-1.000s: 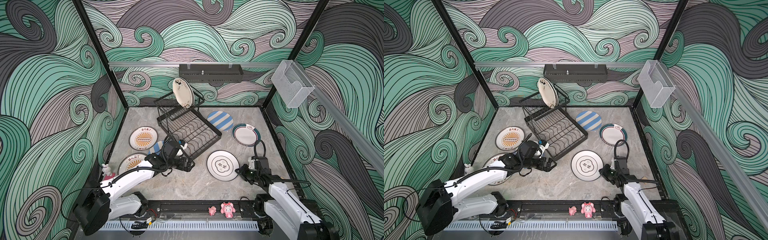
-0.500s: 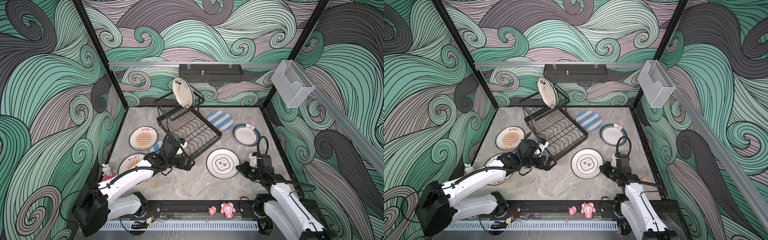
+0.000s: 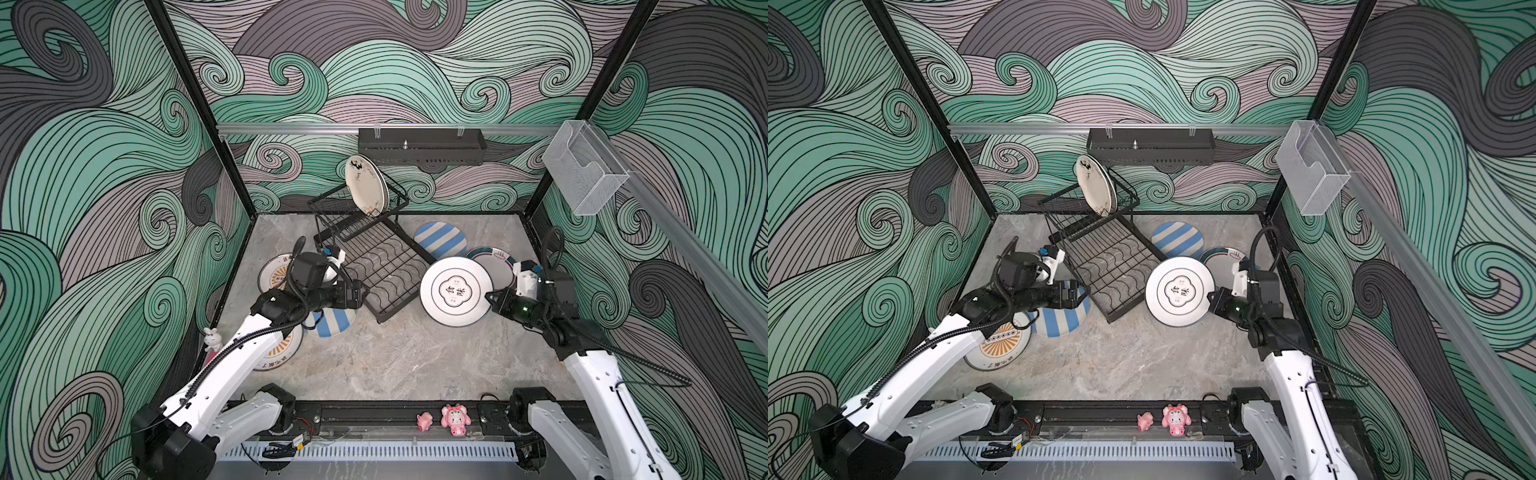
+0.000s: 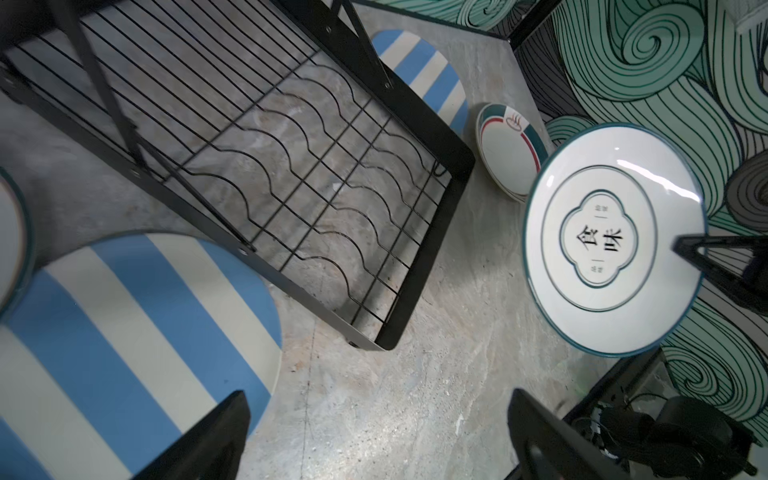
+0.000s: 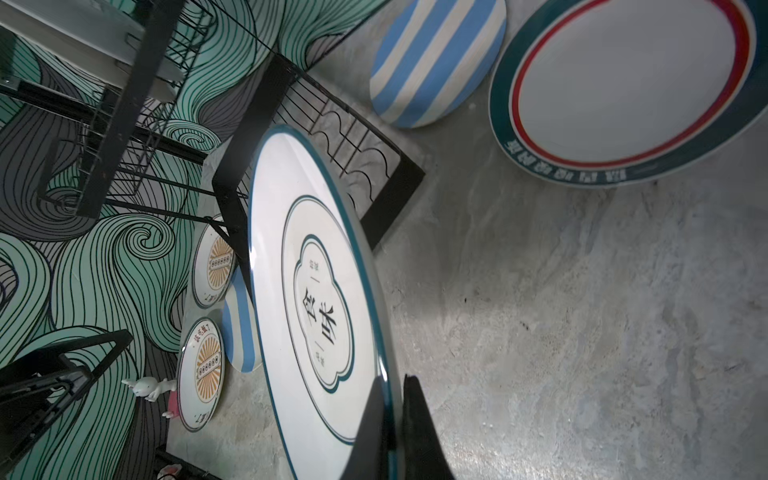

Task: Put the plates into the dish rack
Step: 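Lift the white plate upright with the right gripper while the left gripper draws back, then carry the upright white plate to the rack and lower it into the slots, then push the held white plate deeper into the rack with the right gripper, then press the white plate against the stacked plates with the right gripper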

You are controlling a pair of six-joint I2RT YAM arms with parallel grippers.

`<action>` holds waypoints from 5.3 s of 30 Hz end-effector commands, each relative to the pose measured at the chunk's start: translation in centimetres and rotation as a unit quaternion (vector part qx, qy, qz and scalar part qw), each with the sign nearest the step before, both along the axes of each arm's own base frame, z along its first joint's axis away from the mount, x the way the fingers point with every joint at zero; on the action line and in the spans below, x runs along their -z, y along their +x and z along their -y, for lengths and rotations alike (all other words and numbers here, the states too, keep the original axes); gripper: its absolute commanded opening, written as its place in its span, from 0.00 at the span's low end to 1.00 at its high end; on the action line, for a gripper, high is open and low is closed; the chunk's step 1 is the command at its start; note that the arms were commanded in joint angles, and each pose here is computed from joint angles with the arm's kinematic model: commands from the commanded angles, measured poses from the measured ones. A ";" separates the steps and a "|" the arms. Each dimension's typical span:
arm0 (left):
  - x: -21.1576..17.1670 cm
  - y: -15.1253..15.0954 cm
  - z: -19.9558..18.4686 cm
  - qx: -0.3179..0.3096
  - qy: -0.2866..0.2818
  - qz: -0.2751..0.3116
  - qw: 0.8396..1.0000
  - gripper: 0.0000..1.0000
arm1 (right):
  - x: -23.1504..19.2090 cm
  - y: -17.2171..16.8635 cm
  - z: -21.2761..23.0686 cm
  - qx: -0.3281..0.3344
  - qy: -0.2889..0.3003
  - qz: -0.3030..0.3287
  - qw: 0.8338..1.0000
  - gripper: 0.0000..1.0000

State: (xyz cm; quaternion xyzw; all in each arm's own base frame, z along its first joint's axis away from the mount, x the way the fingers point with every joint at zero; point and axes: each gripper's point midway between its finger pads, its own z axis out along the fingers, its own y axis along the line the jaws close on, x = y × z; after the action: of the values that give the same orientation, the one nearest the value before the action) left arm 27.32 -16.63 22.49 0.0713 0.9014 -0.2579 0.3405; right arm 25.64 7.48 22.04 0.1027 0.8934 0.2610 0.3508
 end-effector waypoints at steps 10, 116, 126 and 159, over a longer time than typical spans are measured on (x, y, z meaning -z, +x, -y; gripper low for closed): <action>-1.5 2.9 -5.9 -0.040 -0.039 -0.026 0.998 0.99 | -15.7 7.1 -4.5 -0.059 -0.088 0.170 0.980 0.00; 0.5 1.3 -4.9 0.018 -0.052 -0.012 0.998 0.99 | -18.7 22.3 -28.9 0.010 -0.396 0.377 0.837 0.00; 0.3 1.3 -4.9 0.018 -0.055 -0.010 0.998 0.99 | -21.3 22.1 -29.0 0.011 -0.393 0.397 0.829 0.00; 0.1 1.4 -4.8 0.019 -0.056 -0.010 0.998 0.99 | -22.2 22.3 -28.0 0.022 -0.386 0.395 0.834 0.00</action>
State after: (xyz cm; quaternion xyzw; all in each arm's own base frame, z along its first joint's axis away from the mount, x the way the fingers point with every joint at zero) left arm 28.98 -11.64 21.78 0.0602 0.8918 -0.3084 0.3254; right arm 48.65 36.85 38.75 -0.1829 0.7308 -0.1248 0.6457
